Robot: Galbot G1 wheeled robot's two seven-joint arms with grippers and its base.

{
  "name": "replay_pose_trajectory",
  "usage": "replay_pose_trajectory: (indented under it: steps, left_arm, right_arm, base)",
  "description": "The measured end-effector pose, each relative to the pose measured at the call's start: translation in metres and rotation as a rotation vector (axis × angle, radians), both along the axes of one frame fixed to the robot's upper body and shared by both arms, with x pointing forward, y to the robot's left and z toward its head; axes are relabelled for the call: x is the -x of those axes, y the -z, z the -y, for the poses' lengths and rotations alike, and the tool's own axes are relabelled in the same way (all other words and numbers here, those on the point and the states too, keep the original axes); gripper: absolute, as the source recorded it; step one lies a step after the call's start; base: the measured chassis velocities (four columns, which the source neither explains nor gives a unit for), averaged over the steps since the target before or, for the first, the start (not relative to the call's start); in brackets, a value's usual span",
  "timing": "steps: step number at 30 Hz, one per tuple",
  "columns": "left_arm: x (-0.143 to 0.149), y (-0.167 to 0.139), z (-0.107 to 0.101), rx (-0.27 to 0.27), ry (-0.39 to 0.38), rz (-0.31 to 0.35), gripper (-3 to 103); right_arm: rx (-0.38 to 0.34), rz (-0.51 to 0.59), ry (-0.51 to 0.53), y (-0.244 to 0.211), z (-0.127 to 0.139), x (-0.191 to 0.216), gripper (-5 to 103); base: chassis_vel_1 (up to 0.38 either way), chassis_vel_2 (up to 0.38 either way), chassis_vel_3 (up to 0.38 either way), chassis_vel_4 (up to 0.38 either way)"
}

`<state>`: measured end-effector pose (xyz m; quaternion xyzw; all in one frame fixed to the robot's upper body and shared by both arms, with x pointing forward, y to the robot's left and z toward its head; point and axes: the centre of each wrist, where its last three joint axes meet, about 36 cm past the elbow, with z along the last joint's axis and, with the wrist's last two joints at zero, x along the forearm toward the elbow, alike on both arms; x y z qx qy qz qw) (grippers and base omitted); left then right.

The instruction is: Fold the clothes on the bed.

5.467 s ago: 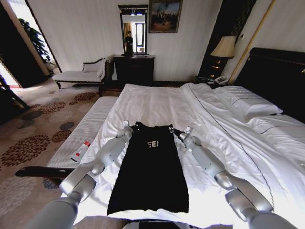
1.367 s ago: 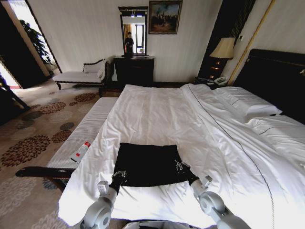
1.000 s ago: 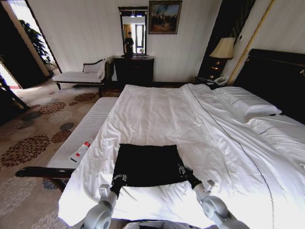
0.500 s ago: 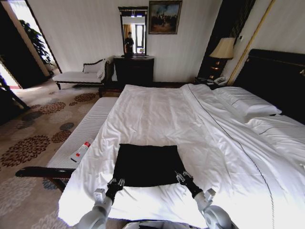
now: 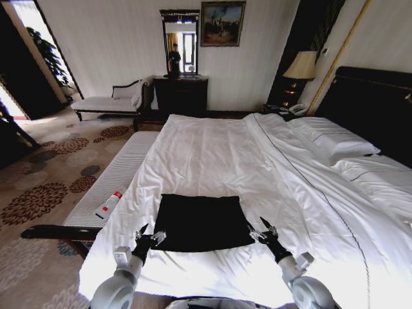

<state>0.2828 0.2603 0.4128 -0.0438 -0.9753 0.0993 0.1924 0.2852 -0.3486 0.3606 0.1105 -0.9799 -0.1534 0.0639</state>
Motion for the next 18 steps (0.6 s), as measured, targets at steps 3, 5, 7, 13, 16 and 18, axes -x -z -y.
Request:
replay_pose_trajectory:
  steps: [3,5,7,13,16,18]
  left_arm:
    - [-0.015,0.004,-0.01,0.0,-0.015,-0.003,100]
    - [-0.031,0.011,-0.018,-0.008,-0.021,-0.007,100]
    - [-0.04,0.015,-0.022,-0.009,-0.024,-0.013,100]
    - [-0.09,0.027,-0.025,0.041,-0.042,-0.009,100]
    - [-0.113,0.032,-0.027,0.063,-0.06,-0.007,100]
    - [-0.123,0.035,-0.028,0.071,-0.068,-0.009,100]
  right_arm:
    - [-0.004,0.007,0.011,-0.008,0.003,-0.013,100]
    - [-0.005,0.007,0.02,-0.012,0.006,-0.021,100]
    - [-0.006,0.005,0.024,-0.013,0.007,-0.025,100]
    - [-0.005,-0.021,0.039,-0.009,0.005,-0.027,100]
    - [-0.003,-0.03,0.045,-0.008,0.004,-0.025,100]
    - [0.0,-0.032,0.047,-0.008,0.004,-0.024,100]
  base:
    - [0.0,0.0,0.0,0.0]
    - [0.0,0.0,0.0,0.0]
    - [0.0,0.0,0.0,0.0]
    - [0.0,0.0,0.0,0.0]
    - [0.0,0.0,0.0,0.0]
    - [0.0,0.0,0.0,0.0]
